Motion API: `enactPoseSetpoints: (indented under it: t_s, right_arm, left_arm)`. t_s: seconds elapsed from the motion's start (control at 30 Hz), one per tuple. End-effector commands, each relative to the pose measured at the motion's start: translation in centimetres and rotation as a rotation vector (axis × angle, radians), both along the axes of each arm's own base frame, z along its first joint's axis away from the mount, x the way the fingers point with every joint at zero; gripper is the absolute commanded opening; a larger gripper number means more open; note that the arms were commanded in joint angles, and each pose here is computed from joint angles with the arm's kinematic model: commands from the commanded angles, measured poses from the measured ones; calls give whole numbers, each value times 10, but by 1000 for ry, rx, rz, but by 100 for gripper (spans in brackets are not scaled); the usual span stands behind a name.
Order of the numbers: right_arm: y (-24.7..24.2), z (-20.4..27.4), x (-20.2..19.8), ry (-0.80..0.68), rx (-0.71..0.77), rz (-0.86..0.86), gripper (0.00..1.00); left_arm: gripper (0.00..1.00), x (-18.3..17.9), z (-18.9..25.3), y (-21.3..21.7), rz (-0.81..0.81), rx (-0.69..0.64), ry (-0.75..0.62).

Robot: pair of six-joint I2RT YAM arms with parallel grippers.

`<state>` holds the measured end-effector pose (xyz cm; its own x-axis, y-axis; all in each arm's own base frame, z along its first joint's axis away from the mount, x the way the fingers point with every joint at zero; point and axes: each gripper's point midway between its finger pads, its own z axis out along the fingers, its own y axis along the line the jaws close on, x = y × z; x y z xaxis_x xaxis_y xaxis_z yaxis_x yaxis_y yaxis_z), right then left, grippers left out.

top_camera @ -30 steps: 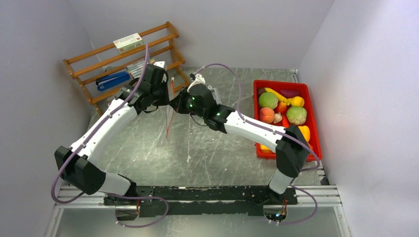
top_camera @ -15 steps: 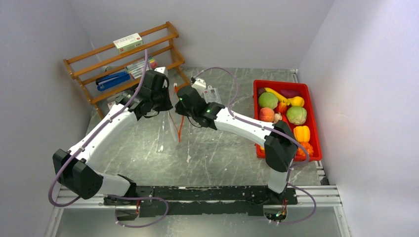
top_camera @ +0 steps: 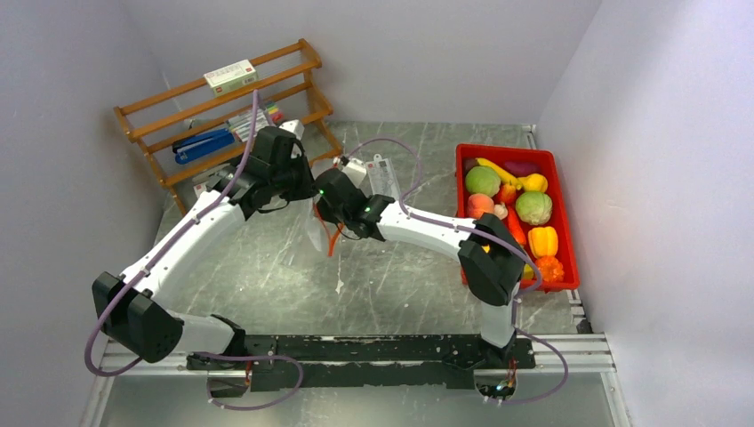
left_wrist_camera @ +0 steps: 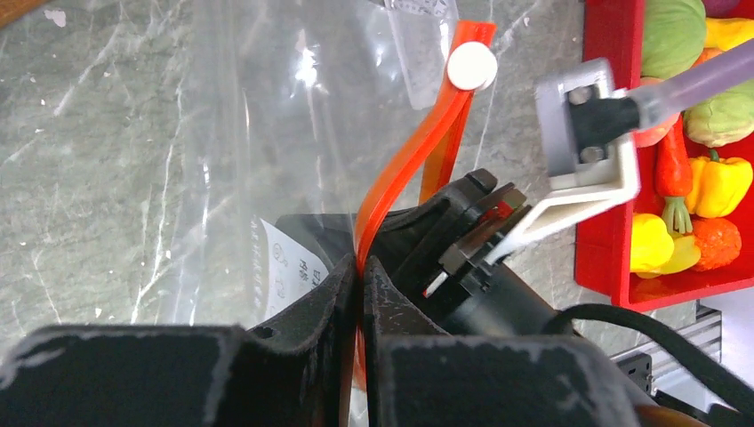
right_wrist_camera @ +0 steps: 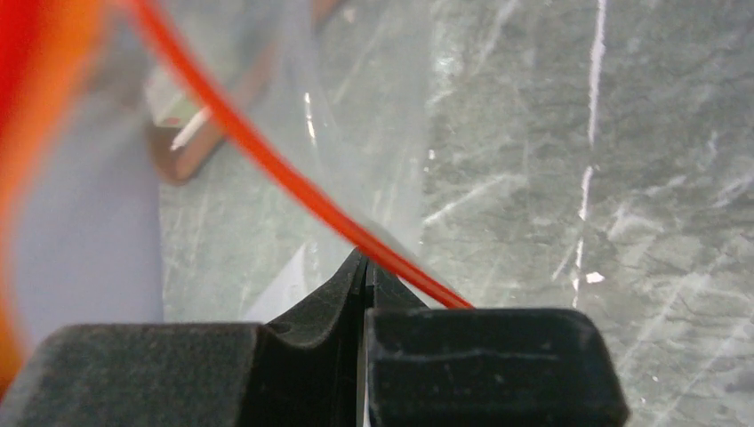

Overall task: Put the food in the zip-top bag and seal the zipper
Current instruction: Open the zipper of the food storage bag.

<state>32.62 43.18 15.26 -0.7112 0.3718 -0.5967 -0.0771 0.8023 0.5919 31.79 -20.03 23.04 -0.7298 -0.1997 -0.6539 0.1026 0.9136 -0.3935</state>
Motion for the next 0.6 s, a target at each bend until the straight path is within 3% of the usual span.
enactPoseSetpoints:
  t_s: [0.0, 0.2, 0.4, 0.57]
  right_arm:
    - [-21, -35, -1, 55, -77, -97, 0]
    - [-27, -30, 1, 29, -64, -74, 0]
    - [9, 26, -14, -85, 230, 129, 0]
    - [3, -8, -11, -30, 168, 109, 0]
  left_arm:
    - [7, -1, 30, -5, -10, -48, -57]
    - [7, -6, 27, -8, -28, -65, -53]
    - [7, -15, 19, -26, -99, -139, 2]
    - [7, -21, 37, -33, -133, -196, -18]
